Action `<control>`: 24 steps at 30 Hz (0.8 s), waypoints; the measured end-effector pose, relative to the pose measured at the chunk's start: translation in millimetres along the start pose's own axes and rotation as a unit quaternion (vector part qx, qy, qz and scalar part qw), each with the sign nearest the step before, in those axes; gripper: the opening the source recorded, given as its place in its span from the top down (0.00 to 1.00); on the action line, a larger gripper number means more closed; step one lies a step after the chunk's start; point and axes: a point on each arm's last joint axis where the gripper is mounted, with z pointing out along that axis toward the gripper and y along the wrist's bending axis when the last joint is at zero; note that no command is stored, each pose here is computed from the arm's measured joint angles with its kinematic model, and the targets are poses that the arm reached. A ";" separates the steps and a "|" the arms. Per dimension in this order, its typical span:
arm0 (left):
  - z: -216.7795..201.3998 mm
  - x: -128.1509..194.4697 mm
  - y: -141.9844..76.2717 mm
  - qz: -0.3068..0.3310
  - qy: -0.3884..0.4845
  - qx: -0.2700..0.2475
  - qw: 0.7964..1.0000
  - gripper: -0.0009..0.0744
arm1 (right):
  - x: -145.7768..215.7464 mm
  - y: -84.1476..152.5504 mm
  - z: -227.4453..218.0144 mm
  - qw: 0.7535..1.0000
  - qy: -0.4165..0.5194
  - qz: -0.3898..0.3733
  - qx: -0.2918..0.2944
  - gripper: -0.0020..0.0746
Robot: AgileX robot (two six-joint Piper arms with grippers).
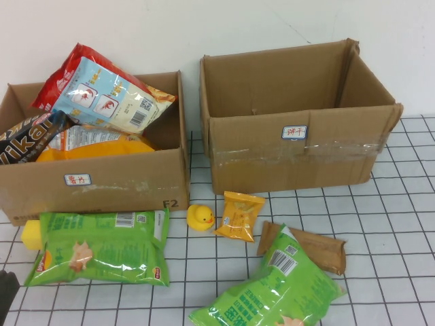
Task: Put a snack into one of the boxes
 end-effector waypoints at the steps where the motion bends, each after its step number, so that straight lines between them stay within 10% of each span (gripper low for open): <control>1: 0.0 0.1 -0.1 0.000 0.001 0.001 1.000 0.99 | 7.4 -0.7 -3.5 1.000 0.021 -0.002 0.004 0.97; 24: -0.7 7.2 -8.0 0.001 0.040 0.044 0.998 0.99 | 139.5 11.5 -52.9 0.997 -0.074 -0.020 -0.017 0.97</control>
